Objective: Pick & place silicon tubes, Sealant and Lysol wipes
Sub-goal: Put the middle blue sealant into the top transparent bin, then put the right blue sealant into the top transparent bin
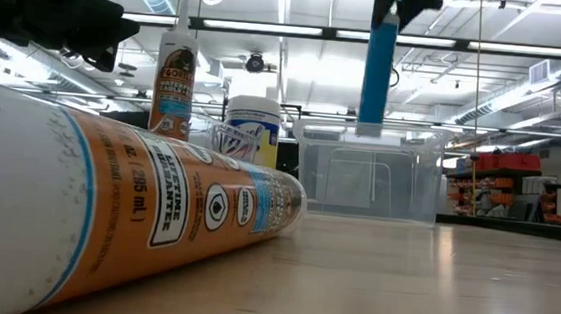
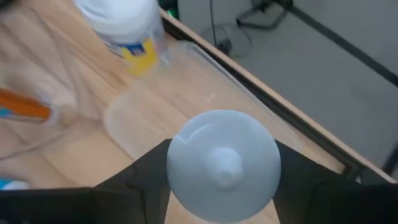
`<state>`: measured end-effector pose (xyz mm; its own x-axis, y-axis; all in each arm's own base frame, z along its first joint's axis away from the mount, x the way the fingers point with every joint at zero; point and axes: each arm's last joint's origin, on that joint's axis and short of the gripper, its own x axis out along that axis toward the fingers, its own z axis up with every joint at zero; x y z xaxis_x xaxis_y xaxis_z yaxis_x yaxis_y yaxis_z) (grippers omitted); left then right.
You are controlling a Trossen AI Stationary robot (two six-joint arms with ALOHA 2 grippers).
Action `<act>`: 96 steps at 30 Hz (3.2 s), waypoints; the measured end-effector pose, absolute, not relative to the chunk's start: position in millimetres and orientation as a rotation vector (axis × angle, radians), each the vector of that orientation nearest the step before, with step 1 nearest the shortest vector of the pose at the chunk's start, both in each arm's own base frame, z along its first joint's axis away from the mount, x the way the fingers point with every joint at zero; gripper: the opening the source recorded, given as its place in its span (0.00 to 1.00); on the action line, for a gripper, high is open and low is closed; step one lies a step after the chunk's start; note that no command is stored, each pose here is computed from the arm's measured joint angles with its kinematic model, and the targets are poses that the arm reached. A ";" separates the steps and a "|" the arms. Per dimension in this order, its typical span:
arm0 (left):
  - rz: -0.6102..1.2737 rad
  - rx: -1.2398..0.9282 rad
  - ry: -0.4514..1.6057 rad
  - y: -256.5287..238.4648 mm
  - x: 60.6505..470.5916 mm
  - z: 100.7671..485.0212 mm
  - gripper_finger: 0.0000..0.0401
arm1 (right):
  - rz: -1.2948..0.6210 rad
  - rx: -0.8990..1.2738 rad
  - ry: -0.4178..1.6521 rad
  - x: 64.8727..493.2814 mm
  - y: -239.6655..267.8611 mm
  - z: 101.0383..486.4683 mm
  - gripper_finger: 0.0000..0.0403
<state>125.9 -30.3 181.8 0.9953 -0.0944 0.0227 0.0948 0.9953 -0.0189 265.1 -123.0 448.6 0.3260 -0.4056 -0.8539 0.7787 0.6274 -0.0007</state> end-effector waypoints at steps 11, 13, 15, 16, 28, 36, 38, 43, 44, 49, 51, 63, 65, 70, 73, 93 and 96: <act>-0.095 -0.020 -0.023 -30.3 125.9 181.9 0.35 | -0.787 0.505 1.050 283.6 -155.8 388.0 0.53; -0.095 -0.020 -0.023 -30.3 125.9 181.9 0.35 | -0.787 0.503 1.071 284.7 -158.8 378.7 0.53; -0.095 -0.020 -0.023 -30.3 125.9 182.0 0.35 | -0.787 0.515 1.087 284.6 -162.3 370.9 0.53; -0.095 -0.020 -0.023 -30.3 125.9 182.0 0.35 | -0.783 0.523 1.092 284.5 -164.1 367.9 0.53; -0.095 -0.020 -0.023 -30.3 125.9 182.0 0.35 | -0.758 0.559 1.092 286.5 -178.6 339.1 0.53; -0.095 -0.020 -0.023 -30.3 125.9 182.0 0.35 | -0.752 0.550 1.086 286.4 -180.6 338.7 0.53; -0.095 -0.020 -0.023 -30.3 125.9 182.0 0.35 | -0.751 0.548 1.078 286.8 -181.2 338.9 0.53; -0.095 -0.020 -0.023 -30.3 125.9 182.0 0.35 | -0.746 0.539 1.060 288.8 -182.4 339.1 0.53; -0.095 -0.020 -0.023 -30.3 125.9 182.0 0.35 | -0.746 0.540 1.063 288.6 -182.5 339.0 0.53; -0.095 -0.020 -0.024 -30.3 125.9 182.0 0.35 | -0.736 0.552 1.072 291.4 -184.2 334.2 0.53; -0.095 -0.020 -0.024 -30.3 125.9 182.0 0.35 | -0.730 0.556 1.077 292.4 -184.7 330.2 0.53; -0.095 -0.020 -0.024 -30.3 125.9 182.0 0.35 | -0.704 0.561 1.062 294.2 -188.5 318.6 0.56; -0.095 -0.020 -0.024 -30.3 125.9 182.0 0.35 | -0.707 0.562 1.062 293.7 -189.2 318.5 0.59; -0.095 -0.020 -0.024 -30.3 125.9 182.0 0.35 | -0.708 0.566 1.074 292.9 -189.0 317.1 0.63; -0.095 -0.020 -0.023 -30.3 125.8 181.9 0.35 | -0.709 0.566 1.079 292.5 -188.8 316.9 0.65; -0.095 -0.020 -0.023 -30.3 125.8 181.9 0.35 | -0.744 0.547 1.063 272.8 -176.0 390.8 0.65; -0.095 -0.020 -0.023 -30.3 125.8 181.9 0.35 | -0.764 0.586 1.113 263.1 -162.6 405.7 0.65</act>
